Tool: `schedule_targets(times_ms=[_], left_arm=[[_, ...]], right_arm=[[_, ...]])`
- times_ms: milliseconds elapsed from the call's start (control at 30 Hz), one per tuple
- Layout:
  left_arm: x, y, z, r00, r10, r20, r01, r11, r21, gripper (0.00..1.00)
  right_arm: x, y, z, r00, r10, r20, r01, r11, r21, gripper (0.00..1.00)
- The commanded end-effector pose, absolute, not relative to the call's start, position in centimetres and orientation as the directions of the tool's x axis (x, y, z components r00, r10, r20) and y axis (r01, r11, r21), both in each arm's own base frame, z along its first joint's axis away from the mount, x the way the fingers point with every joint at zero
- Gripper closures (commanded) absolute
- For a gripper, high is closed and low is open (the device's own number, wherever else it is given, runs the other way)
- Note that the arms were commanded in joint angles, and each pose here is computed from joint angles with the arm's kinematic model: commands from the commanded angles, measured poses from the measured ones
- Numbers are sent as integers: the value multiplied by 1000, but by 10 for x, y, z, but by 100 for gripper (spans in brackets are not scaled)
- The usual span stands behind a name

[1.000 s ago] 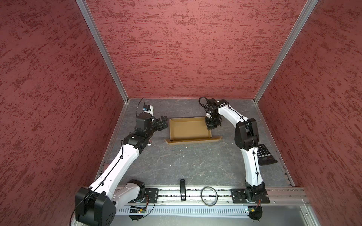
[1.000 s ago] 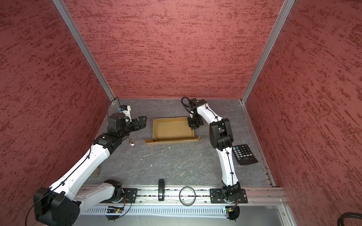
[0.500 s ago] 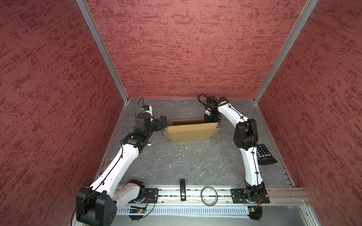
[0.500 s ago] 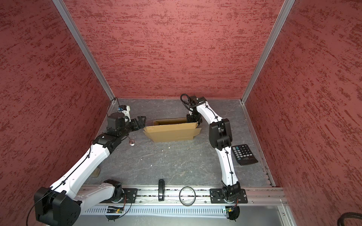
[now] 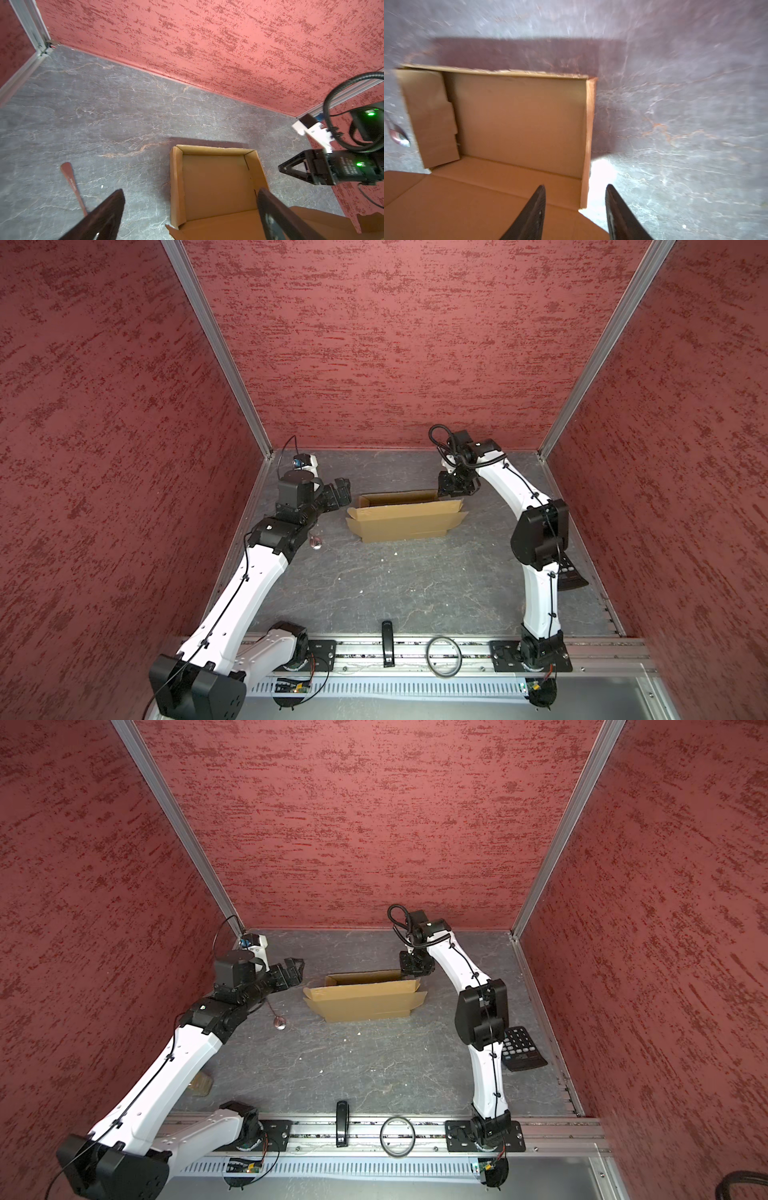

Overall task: Assemble paper box
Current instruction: Place the paper box at the center of the table, then rotate the paper box at the center of the table.

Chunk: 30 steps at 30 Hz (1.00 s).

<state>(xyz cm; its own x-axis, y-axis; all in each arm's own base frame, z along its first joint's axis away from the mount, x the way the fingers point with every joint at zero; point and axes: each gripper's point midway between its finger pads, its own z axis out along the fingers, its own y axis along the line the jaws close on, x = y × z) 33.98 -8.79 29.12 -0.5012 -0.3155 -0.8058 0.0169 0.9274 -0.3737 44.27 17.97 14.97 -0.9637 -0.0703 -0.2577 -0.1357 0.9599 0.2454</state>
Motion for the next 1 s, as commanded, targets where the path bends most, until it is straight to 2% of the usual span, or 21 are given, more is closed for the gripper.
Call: schedule_targets(times_ms=[0,200,367,467,600,700,967], left_arm=[[322,-86,297,-527,-309,-792,-28,937,-347,0],[293,-108,301,-573,-291,-766,-62,947,-314,0],[265,-133,307,-597,-281,-751,-58,949,-309,6],[249,-149,303,-619,-250,-744,-52,959,-279,14],[230,-167,290,-652,-211,-728,-49,970,-238,37],[217,-179,275,-673,-200,-712,-54,973,-223,48],[198,-209,234,-698,-165,-696,-64,983,-169,56]], right_arm=[[462,169,185,-910,-20,-415,-135,958,251,51],[464,167,208,-853,-11,-521,-203,928,312,49],[466,166,218,-820,-9,-573,-269,889,372,50],[464,171,221,-802,-19,-597,-334,843,422,57],[452,182,219,-790,-58,-610,-424,770,476,73],[443,188,214,-790,-77,-608,-466,719,515,79],[418,199,205,-774,-127,-620,-553,612,565,84]])
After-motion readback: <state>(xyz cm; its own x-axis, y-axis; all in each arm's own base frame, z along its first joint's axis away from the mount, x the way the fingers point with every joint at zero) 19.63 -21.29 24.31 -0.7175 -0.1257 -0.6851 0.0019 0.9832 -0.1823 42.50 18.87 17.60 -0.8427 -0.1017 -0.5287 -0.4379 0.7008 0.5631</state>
